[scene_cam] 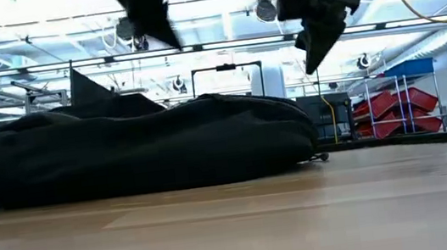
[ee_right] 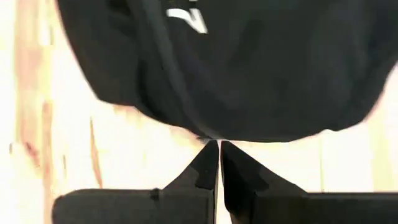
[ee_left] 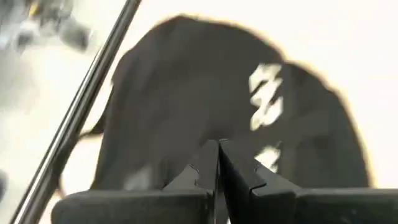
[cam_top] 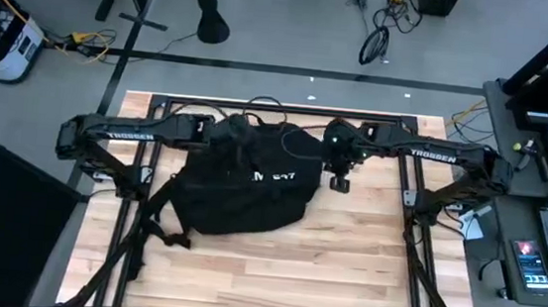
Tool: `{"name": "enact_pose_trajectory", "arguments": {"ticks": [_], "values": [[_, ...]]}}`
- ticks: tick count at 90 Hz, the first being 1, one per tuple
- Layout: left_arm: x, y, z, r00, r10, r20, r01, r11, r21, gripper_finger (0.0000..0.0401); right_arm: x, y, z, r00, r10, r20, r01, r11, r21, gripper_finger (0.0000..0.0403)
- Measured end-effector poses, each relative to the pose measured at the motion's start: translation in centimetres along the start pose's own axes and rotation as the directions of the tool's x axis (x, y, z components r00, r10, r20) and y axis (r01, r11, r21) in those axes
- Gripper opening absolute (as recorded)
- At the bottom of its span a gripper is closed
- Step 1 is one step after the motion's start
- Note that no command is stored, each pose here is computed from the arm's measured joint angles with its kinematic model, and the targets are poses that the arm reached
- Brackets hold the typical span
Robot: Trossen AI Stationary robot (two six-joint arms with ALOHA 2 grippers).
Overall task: Unpack backpack
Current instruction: Prepare the black backpack
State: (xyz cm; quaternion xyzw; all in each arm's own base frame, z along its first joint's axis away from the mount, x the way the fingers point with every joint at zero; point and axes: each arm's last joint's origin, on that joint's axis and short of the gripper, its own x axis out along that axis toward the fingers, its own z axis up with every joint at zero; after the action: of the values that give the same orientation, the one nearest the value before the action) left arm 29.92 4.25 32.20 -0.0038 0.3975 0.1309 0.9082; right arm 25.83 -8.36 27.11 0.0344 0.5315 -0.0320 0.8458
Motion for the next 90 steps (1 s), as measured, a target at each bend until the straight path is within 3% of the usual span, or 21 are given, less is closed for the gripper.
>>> {"name": "enact_pose_trajectory", "arguments": {"ticks": [14, 33, 53, 64, 74, 81, 90], "values": [[1.5, -1.2, 0.8, 0.997, -0.052, 0.061, 0.053, 0.998, -0.015, 0.0, 2.3, -1.4, -1.7, 1.0, -0.024, 0.001, 0.024, 0.999, 0.045, 0.0], [7.3, -2.7, 0.8, 0.994, -0.105, 0.038, 0.105, 0.994, 0.001, 0.0, 5.7, -2.3, -4.5, 0.999, -0.048, 0.026, 0.045, 0.993, 0.107, 0.0], [13.8, -3.8, -2.1, 0.978, -0.115, -0.176, 0.119, 0.993, 0.012, 0.0, 6.3, -2.2, -4.9, 0.998, -0.05, 0.035, 0.046, 0.994, 0.104, 0.0], [13.9, -4.1, -4.1, 0.928, -0.078, -0.365, 0.094, 0.995, 0.025, 0.0, 6.3, -2.2, -4.9, 0.998, -0.049, 0.034, 0.046, 0.996, 0.08, 0.0], [12.1, -4.1, -5.2, 0.874, 0.015, -0.486, 0.016, 0.998, 0.06, 0.0, 6.3, -2.2, -5.0, 0.999, -0.043, 0.03, 0.041, 0.997, 0.06, 0.0], [10.7, -4.0, -5.4, 0.854, 0.063, -0.516, -0.028, 0.997, 0.076, 0.0, 6.3, -2.0, -4.9, 0.999, -0.036, 0.033, 0.035, 0.999, 0.042, 0.0], [9.5, -3.8, -5.1, 0.863, 0.077, -0.499, -0.052, 0.997, 0.064, 0.0, 6.5, -1.6, -4.7, 0.998, -0.03, 0.055, 0.03, 1.0, 0.0, 0.0]]}}
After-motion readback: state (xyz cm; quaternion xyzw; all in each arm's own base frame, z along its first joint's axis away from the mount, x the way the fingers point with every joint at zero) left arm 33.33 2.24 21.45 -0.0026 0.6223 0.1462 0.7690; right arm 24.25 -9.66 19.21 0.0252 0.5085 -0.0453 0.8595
